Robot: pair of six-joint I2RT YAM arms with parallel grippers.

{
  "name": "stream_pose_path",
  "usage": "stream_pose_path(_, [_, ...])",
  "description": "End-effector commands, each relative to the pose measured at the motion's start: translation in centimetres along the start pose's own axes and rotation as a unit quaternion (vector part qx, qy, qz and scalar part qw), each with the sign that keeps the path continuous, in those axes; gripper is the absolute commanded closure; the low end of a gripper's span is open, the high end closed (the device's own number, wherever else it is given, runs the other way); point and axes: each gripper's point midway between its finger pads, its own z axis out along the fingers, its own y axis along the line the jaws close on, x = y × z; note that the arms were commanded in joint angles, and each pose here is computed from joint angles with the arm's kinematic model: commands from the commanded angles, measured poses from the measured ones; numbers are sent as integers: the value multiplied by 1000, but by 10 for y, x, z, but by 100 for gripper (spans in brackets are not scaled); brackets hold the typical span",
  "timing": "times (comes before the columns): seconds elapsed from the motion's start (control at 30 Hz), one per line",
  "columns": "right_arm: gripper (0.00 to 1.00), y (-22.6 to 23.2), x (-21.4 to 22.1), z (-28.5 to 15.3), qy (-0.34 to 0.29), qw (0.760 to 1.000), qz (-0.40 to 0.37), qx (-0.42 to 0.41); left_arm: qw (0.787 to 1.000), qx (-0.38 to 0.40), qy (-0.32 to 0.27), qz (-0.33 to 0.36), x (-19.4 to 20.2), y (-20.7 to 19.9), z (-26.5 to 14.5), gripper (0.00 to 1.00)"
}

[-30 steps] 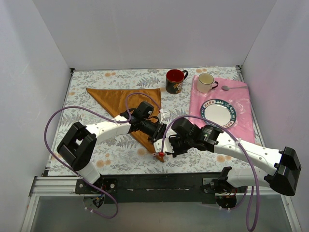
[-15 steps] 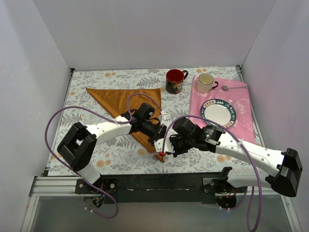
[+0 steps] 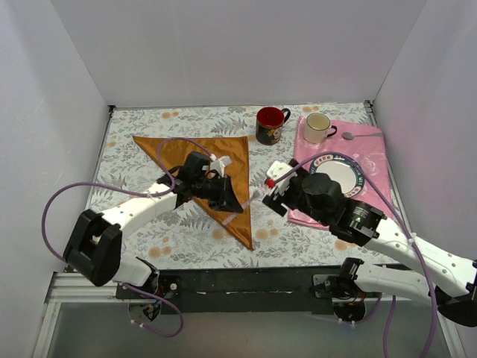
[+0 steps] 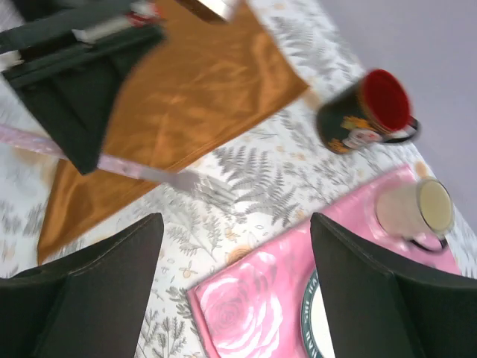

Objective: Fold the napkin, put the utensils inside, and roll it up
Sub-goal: Pass the utensil from the right arm to the left, then place the utensil onto the napkin

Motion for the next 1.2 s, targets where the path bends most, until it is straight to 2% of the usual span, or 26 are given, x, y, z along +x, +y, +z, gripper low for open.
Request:
stream_pose_path(0.0, [13, -72, -21, -31, -27, 966, 167, 198, 970, -75, -222, -64, -67, 15, -59, 100])
stream_pose_path(0.03, [13, -78, -18, -36, -22, 962, 172, 213, 945, -123, -288, -90, -80, 39, -72, 100])
stream_pose_path(0.1, [13, -79, -16, -39, -19, 962, 170, 215, 908, -132, -373, -135, -95, 42, -100, 100])
stream_pose_path(0.17, [13, -78, -14, -42, -22, 960, 177, 213, 860, -176, -447, -172, -108, 64, -124, 100])
stream_pose_path(0.23, [13, -70, -11, -41, -25, 964, 179, 195, 829, -196, -473, -227, -109, 80, -132, 100])
stream_pose_path(0.27, [13, -66, -8, -40, -24, 965, 179, 189, 804, -212, -500, -244, -115, 87, -143, 100])
stream_pose_path(0.3, [13, -63, -7, -39, -25, 966, 182, 182, 791, -221, -508, -261, -116, 93, -146, 100])
stream_pose_path(0.37, [13, -54, 2, -36, -15, 968, 185, 166, 750, -240, -538, -302, -116, 110, -154, 100])
stream_pose_path(0.47, [13, -42, 11, -35, -4, 970, 195, 146, 712, -236, -563, -348, -114, 131, -153, 100])
stream_pose_path(0.7, [13, -21, 21, -30, 10, 971, 215, 102, 682, -232, -590, -365, -128, 163, -143, 100])
stream_pose_path(0.93, [14, -5, 41, -22, 36, 974, 208, 82, 677, -221, -590, -380, -140, 176, -134, 100])
stream_pose_path(1.17, [13, -2, 43, -18, 37, 975, 204, 75, 670, -213, -588, -401, -150, 188, -123, 100])
